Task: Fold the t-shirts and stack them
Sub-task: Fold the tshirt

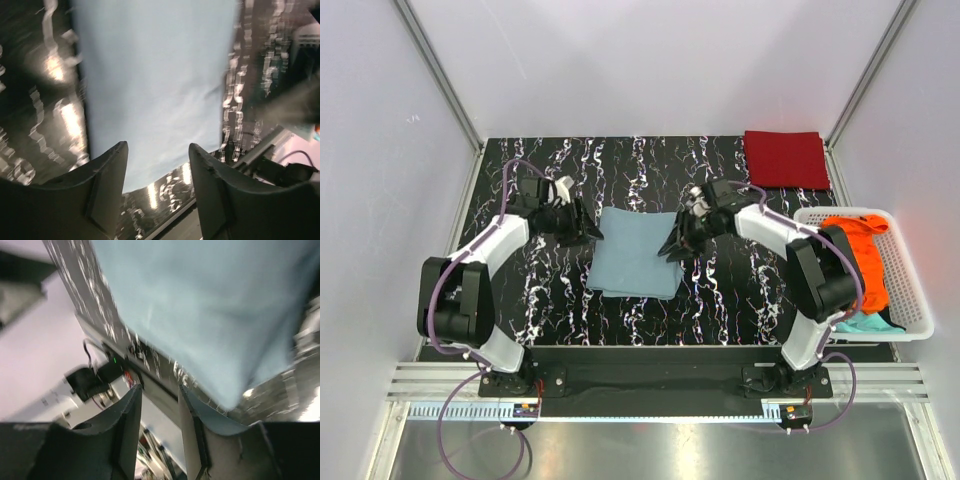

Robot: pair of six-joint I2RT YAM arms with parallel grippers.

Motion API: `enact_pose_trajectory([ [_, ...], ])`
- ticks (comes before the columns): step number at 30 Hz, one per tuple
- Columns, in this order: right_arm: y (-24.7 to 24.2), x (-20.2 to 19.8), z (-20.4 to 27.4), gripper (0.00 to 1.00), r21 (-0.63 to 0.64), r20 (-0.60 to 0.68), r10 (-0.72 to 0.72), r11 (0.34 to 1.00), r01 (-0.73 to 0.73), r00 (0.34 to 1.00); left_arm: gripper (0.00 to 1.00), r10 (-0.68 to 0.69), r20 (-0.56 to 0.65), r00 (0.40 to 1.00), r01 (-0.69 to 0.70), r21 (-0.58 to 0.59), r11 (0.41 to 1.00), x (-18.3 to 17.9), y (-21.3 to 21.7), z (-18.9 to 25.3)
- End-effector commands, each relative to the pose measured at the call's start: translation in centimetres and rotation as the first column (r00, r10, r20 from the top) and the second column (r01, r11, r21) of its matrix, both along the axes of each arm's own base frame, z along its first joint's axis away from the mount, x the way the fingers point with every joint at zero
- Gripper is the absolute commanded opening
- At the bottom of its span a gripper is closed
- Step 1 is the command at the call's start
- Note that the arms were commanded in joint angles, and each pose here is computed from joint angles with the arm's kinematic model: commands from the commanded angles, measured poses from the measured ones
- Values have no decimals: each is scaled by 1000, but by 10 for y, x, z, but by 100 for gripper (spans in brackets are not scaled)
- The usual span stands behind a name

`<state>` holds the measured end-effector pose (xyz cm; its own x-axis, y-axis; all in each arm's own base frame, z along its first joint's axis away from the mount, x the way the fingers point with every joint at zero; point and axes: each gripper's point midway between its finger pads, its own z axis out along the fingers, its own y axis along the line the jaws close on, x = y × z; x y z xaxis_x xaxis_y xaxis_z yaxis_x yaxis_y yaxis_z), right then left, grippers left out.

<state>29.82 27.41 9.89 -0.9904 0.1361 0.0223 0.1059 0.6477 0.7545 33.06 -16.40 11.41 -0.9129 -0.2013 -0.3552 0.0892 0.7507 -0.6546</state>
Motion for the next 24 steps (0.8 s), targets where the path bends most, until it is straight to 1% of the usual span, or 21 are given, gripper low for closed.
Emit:
enact_pose_trajectory([
  [1, 15, -45, 4, 42, -22, -32, 51, 998, -51, 998, 61, 26, -33, 999, -24, 65, 998, -14, 16, -16],
  [2, 11, -56, -2, 42, -46, -32, 48, 998, -50, 998, 64, 42, -65, 997, -37, 75, 997, -23, 20, -27],
  [4, 7, -70, -6, 43, -64, -43, 50, 997, -53, 998, 67, 49, -96, 994, -43, 70, 997, -31, 21, -37],
  [5, 0, -80, -11, 43, -77, -47, 42, 996, -45, 998, 69, 43, -115, 992, -38, 43, 998, -39, 17, -44],
  [6, -4, -85, -13, 43, -85, -48, 40, 995, -44, 998, 75, 39, -122, 992, -36, 27, 999, -42, 15, -49],
  [7, -7, -89, -15, 44, -91, -48, 38, 995, -42, 998, 76, 30, -128, 991, -30, 6, 1000, -46, 12, -52],
  [9, -16, -103, -20, 44, -102, -55, 38, 994, -44, 998, 79, 27, -156, 987, -27, 1, 1000, -56, 12, -65],
  [10, -18, -106, -17, 45, -96, -44, 37, 995, -41, 998, 79, 27, -164, 986, -27, 2, 1000, -61, 13, -71],
  [12, -25, -117, -25, 45, -104, -66, 26, 994, -33, 997, 79, 32, -181, 983, -32, 6, 999, -67, 14, -78],
  [15, -30, -127, -26, 45, -96, -66, 6, 995, -13, 998, 75, 49, -202, 978, -48, 14, 999, -77, 16, -86],
  [16, -31, -128, -23, 46, -87, -56, 1, 996, -6, 998, 72, 61, -211, 976, -56, 30, 998, -80, 19, -92],
  [18, -32, -133, -25, 46, -82, -62, -14, 997, 9, 998, 64, 74, -227, 971, -65, 46, 997, -84, 21, -100],
  [19, -33, -132, -22, 46, -70, -51, -21, 997, 18, 998, 55, 79, -252, 965, -69, 47, 996, -89, 21, -107],
  [21, -34, -135, -22, 46, -65, -56, -29, 998, 25, 998, 44, 81, -283, 956, -72, 44, 996, -95, 20, -113],
  [23, -35, -137, -22, 46, -64, -48, -35, 997, 32, 998, 37, 97, -310, 946, -86, 47, 995, -103, 19, -119],
  [24, -36, -137, -23, 47, -66, -46, -40, 997, 36, 998, 34, 102, -316, 943, -94, 41, 995, -106, 19, -119],
])
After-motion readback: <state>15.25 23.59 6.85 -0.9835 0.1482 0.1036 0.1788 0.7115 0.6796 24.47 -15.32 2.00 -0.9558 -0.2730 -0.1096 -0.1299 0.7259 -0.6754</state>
